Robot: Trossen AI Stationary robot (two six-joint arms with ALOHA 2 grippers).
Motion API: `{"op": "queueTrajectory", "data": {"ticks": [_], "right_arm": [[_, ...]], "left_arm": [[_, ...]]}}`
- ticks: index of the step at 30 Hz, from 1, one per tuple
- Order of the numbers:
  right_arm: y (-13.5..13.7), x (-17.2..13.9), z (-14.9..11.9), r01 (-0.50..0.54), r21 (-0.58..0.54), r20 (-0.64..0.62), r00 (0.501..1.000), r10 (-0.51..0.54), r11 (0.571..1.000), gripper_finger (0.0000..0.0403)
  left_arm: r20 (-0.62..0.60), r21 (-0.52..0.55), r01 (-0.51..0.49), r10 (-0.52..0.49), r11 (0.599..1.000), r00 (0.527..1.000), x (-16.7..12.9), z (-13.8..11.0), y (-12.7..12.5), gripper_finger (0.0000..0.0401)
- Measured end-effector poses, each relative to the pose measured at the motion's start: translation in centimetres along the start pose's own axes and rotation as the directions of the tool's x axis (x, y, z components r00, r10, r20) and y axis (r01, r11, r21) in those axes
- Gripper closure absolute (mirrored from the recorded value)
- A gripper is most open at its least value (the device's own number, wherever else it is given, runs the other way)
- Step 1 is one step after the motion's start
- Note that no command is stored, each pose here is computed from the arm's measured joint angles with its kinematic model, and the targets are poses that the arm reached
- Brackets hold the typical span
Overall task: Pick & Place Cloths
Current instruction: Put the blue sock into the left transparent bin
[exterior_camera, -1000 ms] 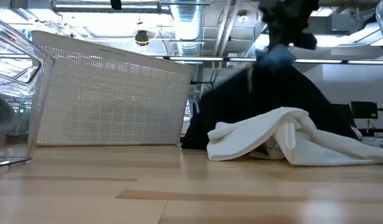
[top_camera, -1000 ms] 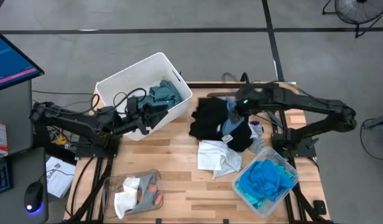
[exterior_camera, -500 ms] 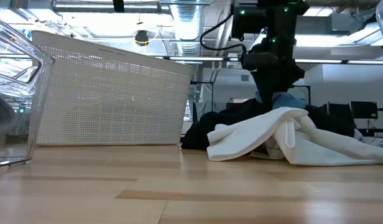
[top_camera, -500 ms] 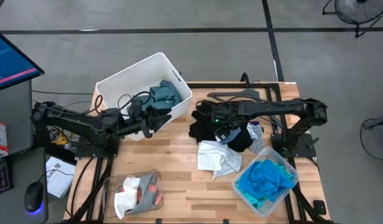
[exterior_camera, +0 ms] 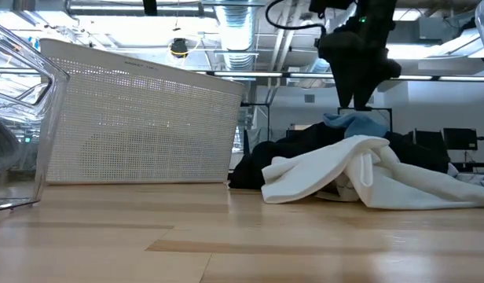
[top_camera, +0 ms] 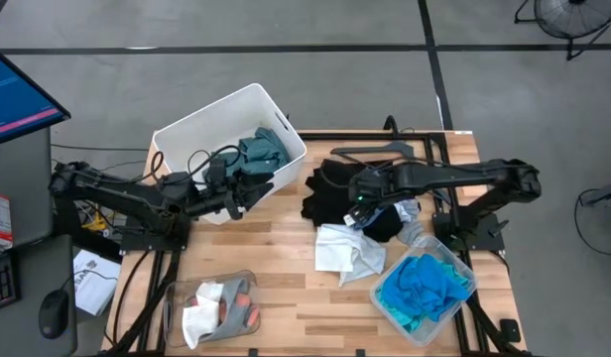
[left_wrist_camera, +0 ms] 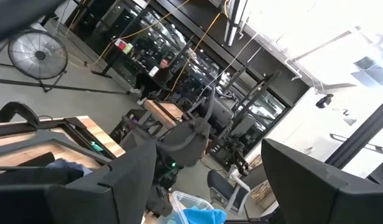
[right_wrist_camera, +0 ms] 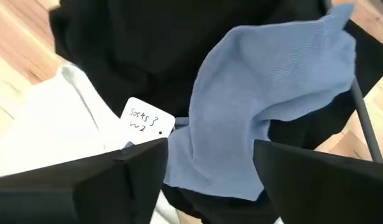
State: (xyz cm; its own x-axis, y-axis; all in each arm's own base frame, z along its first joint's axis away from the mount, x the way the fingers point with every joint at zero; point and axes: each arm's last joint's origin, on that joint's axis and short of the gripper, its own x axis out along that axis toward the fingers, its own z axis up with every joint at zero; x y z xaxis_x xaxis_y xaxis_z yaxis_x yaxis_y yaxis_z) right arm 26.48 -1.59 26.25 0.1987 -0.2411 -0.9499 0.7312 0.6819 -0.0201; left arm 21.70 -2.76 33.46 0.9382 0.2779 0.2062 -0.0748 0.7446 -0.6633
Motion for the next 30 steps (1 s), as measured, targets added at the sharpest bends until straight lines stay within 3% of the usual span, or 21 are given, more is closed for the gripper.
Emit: {"op": "queueTrajectory", "data": {"ticks": [6,8,12,18,21,24,30], "right_arm": [[0.9,2.9,0.1,0.092,-0.076,-0.068,0.993,-0.098,0.993,0.0217],[1.0,3.1,-0.2,0.096,-0.087,-0.09,0.99,-0.104,0.992,0.0251],[1.2,1.7,-0.6,0.046,-0.086,-0.059,0.997,-0.051,0.995,0.0377],[0.0,-3.0,-1.5,-0.1,0.005,0.075,0.992,0.099,0.995,0.0397],[-0.6,-6.1,-2.2,-0.257,0.003,0.187,0.949,0.252,0.966,0.04],[-1.4,-9.1,-2.8,-0.416,-0.017,0.3,0.865,0.402,0.909,0.0401],[-1.8,-11.8,-2.9,-0.568,-0.057,0.417,0.734,0.536,0.821,0.0402]], "left_arm": [[0.0,-0.001,0.0,0.0,1.0,1.0,0.0,0.0,0.0,0.0127],[0.0,-0.006,0.001,-0.001,1.0,1.0,0.0,0.0,0.0,0.0127],[-0.001,-0.022,0.0,0.0,1.0,1.0,0.0,0.0,0.0,0.0127],[-0.021,0.019,0.028,-0.028,0.999,0.999,0.0,-0.1,-0.1,0.0127],[-0.044,0.088,0.074,-0.071,0.993,0.997,0.0,-0.1,-0.2,0.0127],[-0.065,0.207,0.12,-0.109,0.971,0.992,0.6,0.0,-0.8,0.0127],[-0.102,0.45,0.215,-0.189,0.867,0.977,4.1,0.0,-3.3,0.0125]]}}
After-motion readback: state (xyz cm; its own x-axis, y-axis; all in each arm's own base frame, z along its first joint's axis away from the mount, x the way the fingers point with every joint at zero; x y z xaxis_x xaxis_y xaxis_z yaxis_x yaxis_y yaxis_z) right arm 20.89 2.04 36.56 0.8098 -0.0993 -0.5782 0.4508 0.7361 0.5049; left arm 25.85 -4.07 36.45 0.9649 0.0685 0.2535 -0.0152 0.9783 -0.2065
